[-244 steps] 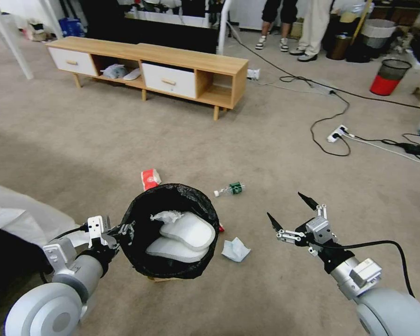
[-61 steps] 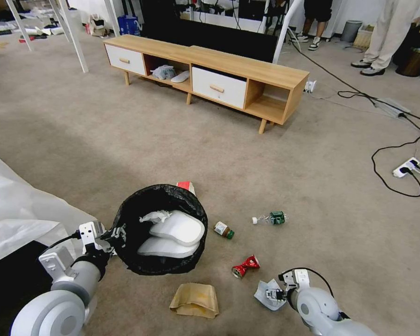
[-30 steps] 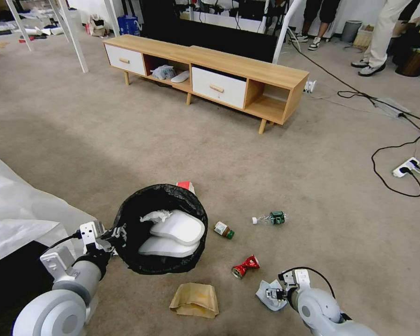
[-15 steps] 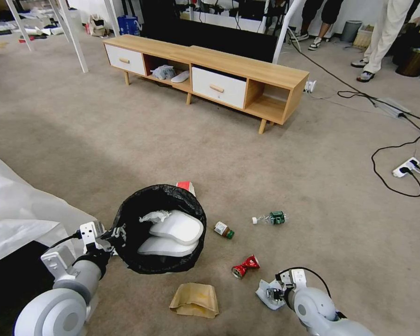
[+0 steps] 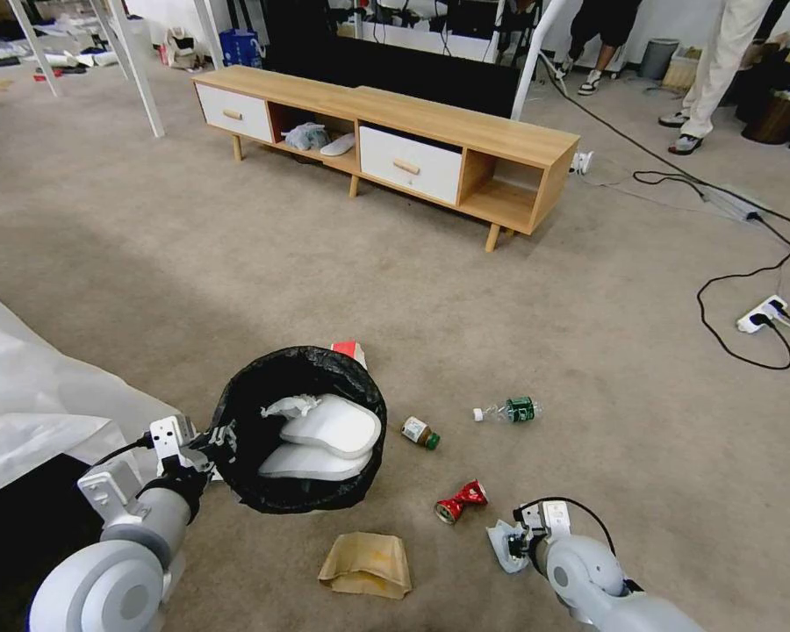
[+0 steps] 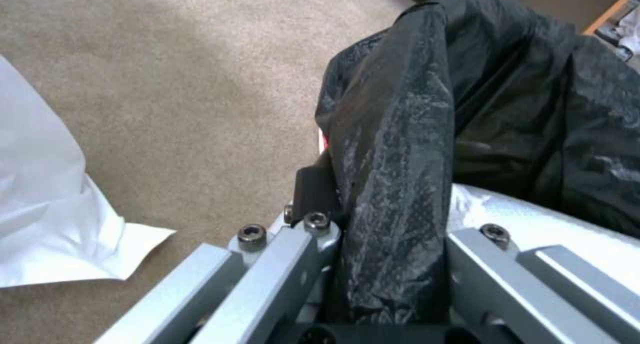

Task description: Pick up the trash bin and place the garbage on the floor into it.

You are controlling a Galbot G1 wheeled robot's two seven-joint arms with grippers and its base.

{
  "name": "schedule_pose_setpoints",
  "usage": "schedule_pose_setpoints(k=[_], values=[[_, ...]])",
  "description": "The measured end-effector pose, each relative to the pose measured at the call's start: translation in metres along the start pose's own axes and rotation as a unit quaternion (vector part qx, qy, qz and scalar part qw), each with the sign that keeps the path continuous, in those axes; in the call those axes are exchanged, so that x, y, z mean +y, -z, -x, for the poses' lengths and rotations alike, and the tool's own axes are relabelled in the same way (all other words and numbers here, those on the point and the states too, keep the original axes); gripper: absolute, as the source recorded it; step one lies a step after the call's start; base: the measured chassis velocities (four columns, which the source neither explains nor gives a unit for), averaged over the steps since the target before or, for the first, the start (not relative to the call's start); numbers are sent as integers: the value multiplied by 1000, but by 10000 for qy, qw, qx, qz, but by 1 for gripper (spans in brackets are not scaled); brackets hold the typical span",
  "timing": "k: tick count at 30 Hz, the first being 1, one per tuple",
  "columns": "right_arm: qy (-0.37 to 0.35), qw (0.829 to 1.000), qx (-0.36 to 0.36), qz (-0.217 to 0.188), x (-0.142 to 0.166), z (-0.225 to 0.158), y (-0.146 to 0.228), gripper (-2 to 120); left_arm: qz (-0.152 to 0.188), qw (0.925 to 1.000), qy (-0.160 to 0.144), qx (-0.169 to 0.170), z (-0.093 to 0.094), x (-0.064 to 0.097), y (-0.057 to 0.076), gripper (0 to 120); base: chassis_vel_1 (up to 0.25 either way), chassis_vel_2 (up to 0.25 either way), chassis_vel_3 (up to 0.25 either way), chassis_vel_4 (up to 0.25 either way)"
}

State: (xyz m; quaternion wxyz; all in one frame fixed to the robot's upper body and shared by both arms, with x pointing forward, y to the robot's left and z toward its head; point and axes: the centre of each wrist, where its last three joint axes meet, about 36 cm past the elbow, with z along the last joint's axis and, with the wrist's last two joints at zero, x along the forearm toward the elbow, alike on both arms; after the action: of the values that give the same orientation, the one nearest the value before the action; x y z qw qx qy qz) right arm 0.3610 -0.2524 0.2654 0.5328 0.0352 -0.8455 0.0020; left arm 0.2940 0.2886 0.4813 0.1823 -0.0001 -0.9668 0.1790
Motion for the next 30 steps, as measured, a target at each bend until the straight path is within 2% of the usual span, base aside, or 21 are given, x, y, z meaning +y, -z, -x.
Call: schedule_pose_setpoints(k=[10,12,18,30], values=[[184,9998,-81,-78,19,-29,-5,0,17,10000,-13,74,1,-1,-5,0,0,0,0,0],[309,9993,-180,-117,26,-49,-2,0,37,9999,-26,104,3,-1,-6,0,0,0,0,0],[425,9984,-334,-188,30,-70,4,0,93,9998,-42,147,5,0,-6,0,0,0,0,0],[490,9897,-1280,-407,22,-140,45,0,112,9995,-34,303,14,9,-7,0,0,0,0,0]])
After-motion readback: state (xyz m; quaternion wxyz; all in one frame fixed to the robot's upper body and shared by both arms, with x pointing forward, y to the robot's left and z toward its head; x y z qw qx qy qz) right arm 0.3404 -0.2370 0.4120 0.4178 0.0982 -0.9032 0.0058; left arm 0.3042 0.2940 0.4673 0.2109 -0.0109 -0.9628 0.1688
